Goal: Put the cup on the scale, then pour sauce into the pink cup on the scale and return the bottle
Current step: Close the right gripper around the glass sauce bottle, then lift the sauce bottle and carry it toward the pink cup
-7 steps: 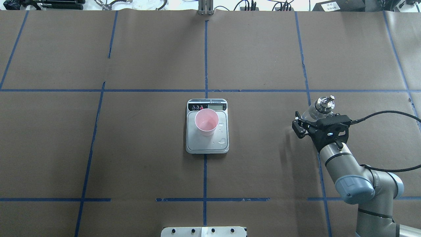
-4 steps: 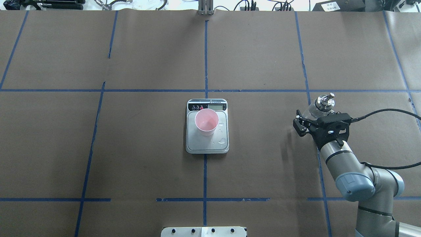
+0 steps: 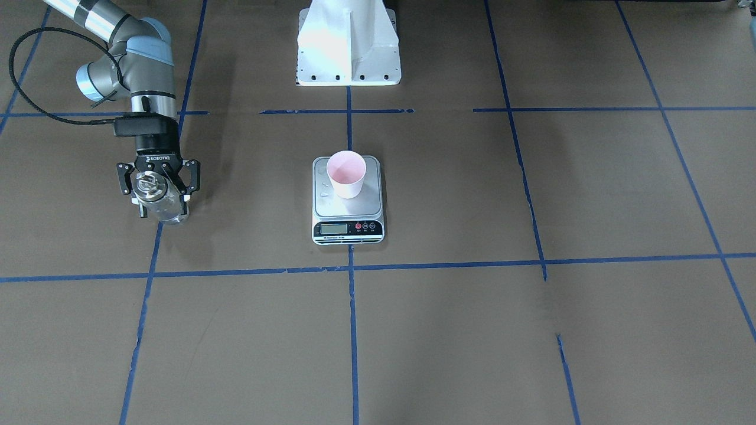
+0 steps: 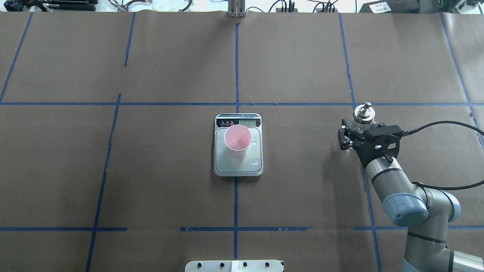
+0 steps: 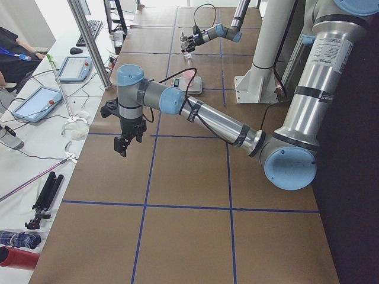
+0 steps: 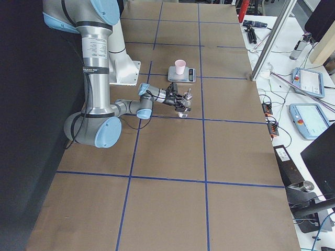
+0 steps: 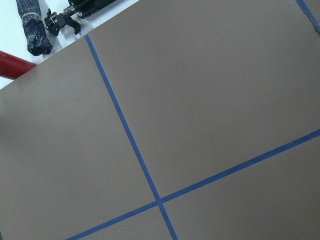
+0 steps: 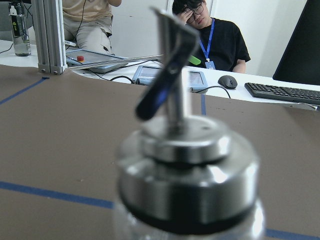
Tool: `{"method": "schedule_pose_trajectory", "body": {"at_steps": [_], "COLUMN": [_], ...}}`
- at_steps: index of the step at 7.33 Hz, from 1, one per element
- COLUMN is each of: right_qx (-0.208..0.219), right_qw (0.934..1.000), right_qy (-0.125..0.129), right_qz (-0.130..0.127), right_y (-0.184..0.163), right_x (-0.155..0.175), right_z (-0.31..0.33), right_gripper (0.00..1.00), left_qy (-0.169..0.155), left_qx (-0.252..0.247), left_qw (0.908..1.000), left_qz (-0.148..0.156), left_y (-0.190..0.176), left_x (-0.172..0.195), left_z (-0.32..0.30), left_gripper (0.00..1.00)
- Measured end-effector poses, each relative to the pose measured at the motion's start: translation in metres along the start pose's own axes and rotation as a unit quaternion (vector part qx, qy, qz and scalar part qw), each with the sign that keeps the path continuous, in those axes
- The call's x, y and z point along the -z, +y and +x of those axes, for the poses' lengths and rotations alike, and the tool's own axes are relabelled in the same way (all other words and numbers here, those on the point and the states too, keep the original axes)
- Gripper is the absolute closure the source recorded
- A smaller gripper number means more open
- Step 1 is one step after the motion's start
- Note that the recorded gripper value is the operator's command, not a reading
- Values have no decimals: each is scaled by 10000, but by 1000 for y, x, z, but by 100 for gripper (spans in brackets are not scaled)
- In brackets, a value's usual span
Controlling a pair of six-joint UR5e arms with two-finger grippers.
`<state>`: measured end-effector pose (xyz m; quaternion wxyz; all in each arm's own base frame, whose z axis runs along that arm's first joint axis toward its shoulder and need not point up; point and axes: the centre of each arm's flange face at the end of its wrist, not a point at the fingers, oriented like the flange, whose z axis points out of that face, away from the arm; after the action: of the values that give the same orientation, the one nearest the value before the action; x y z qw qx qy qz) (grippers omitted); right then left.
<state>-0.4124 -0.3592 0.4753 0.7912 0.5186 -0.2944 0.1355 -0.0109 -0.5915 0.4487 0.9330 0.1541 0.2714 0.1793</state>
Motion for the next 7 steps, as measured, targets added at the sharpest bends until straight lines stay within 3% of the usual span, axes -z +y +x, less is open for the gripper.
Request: {"method": "schedule_pose_trajectory", "body": {"at_steps": [4, 7], "right_qx": [-140, 83], "right_qw": [9992, 9996], "right_qy": [-341, -158], "right_qz": [-134, -230], "right_y": [-69, -133], "right_x": [13, 38], "right_z": [-18, -67], "right_gripper": [100, 100], "left_qy": [-2, -6], "left_qx": [-2, -6], "left_qw": [10000, 10000], "left_qz": [9, 25], "left_y": [-1, -1], "left_x": [1, 3], "left_z": [1, 1], "left_gripper": [0, 0]}}
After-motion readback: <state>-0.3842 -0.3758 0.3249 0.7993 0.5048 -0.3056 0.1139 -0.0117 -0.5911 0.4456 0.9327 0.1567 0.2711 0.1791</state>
